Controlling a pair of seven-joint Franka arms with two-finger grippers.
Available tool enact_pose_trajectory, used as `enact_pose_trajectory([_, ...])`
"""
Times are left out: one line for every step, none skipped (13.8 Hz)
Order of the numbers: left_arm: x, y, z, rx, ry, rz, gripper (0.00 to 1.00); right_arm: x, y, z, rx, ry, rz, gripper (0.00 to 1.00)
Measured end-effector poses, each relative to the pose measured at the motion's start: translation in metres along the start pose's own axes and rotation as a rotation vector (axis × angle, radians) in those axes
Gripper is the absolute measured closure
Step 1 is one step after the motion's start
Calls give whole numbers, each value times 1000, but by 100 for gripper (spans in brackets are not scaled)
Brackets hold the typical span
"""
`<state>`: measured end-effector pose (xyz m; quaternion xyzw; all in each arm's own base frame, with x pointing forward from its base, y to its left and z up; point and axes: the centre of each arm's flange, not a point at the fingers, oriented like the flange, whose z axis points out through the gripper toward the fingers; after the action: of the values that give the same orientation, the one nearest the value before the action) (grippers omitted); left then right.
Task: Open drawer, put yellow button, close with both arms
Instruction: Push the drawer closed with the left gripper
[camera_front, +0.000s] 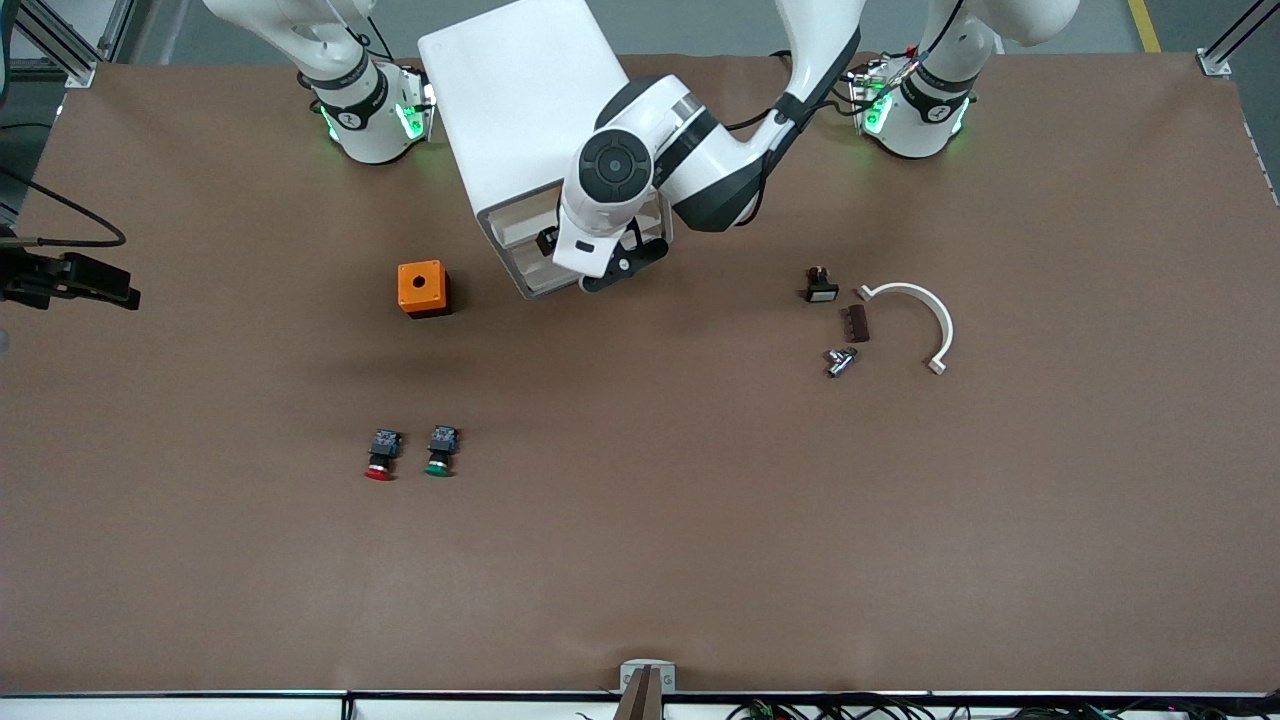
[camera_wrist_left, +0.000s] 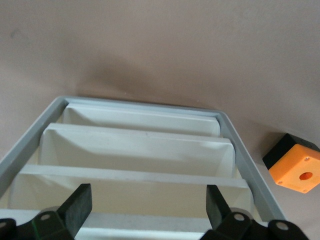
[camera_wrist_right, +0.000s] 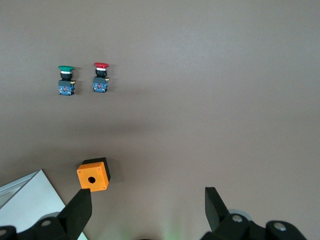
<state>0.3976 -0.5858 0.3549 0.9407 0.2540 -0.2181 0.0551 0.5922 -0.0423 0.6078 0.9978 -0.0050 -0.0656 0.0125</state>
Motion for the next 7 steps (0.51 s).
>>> enact_pose_trajectory([0, -1, 3, 0, -21, -11, 0, 0, 0, -1, 0, 2, 1, 0])
enact_pose_trajectory([0, -2, 6, 0, -43, -23, 0, 0, 1, -1, -1, 6, 3, 0])
enact_pose_trajectory([0, -3, 10, 1, -65, -34, 0, 0, 2, -3, -1, 11, 5, 0])
enact_pose_trajectory([0, -3, 13, 0, -83, -44, 0, -2, 4, -8, -1, 20, 8, 0])
enact_pose_trajectory([-1, -4, 15, 0, -99, -51, 0, -9, 4, -18, 0, 33, 9, 0])
enact_pose_trajectory([0, -4, 15, -3, -109, -57, 0, -20, 4, -29, 2, 31, 8, 0])
enact_pose_trajectory([0, -4, 15, -6, -115, -61, 0, -31, 3, -37, 5, 22, 7, 0])
